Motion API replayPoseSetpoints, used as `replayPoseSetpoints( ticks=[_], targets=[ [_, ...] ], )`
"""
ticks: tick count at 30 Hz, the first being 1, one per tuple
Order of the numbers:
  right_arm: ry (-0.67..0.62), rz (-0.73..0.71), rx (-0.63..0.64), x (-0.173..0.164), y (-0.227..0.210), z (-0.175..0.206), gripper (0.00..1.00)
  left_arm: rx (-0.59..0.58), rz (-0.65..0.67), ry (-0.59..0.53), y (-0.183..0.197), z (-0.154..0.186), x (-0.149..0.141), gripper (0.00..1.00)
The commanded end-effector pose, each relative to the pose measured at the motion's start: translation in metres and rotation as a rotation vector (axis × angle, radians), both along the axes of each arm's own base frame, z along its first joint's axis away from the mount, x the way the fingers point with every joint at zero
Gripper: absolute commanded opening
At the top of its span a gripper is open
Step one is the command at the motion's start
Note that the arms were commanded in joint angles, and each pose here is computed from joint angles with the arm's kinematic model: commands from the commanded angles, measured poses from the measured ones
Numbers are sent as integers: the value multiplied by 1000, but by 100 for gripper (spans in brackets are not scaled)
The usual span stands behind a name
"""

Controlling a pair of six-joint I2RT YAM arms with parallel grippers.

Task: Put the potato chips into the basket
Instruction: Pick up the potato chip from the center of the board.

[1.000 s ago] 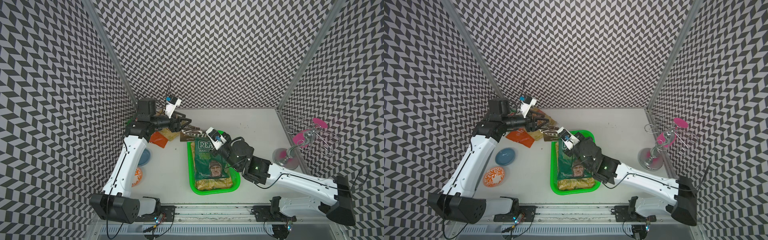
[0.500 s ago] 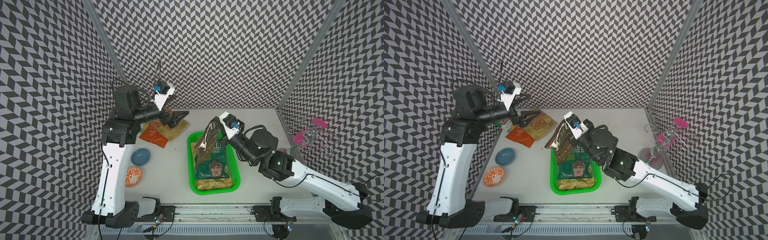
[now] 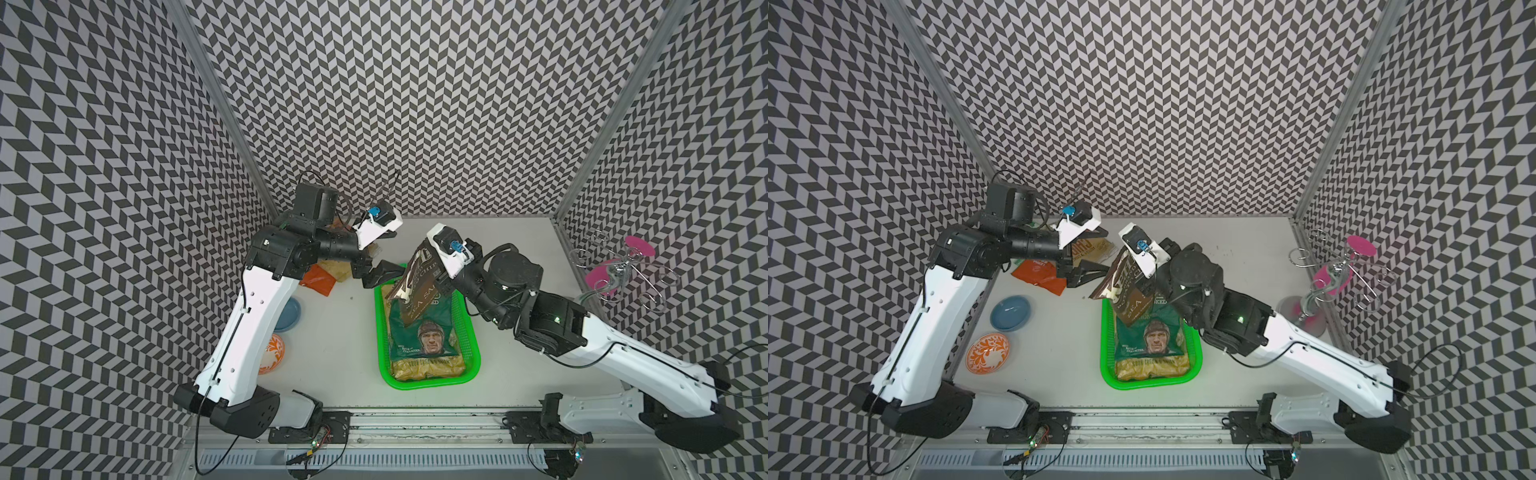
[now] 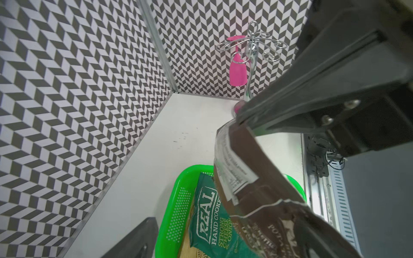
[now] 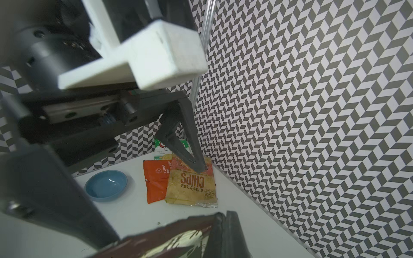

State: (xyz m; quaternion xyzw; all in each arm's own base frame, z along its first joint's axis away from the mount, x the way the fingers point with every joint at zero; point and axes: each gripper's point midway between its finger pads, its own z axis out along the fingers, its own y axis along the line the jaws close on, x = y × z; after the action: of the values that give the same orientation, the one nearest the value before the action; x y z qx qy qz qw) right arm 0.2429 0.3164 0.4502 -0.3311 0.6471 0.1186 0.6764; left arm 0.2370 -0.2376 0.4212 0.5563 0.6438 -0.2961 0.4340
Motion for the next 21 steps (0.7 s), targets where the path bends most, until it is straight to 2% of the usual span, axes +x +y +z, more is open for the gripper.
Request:
replayPoseSetpoints(
  ticks=[1,8,12,15,21],
  targets=[
    [-28,-46,70,6,-5,24,0,14,-14,-58,3,9,-15,99],
    [-19,-103,35,16,-4,16,0,-34,56,-152,9,44,-13,99],
    [-7,-114,48,21,-4,20,0,-64,51,-163,11,57,-20,99],
    [-2,-126,56,24,-6,24,0,-61,17,-138,9,53,-27,99],
    [-2,-129,69,23,-9,31,0,26,8,-72,7,14,-21,99]
  ],
)
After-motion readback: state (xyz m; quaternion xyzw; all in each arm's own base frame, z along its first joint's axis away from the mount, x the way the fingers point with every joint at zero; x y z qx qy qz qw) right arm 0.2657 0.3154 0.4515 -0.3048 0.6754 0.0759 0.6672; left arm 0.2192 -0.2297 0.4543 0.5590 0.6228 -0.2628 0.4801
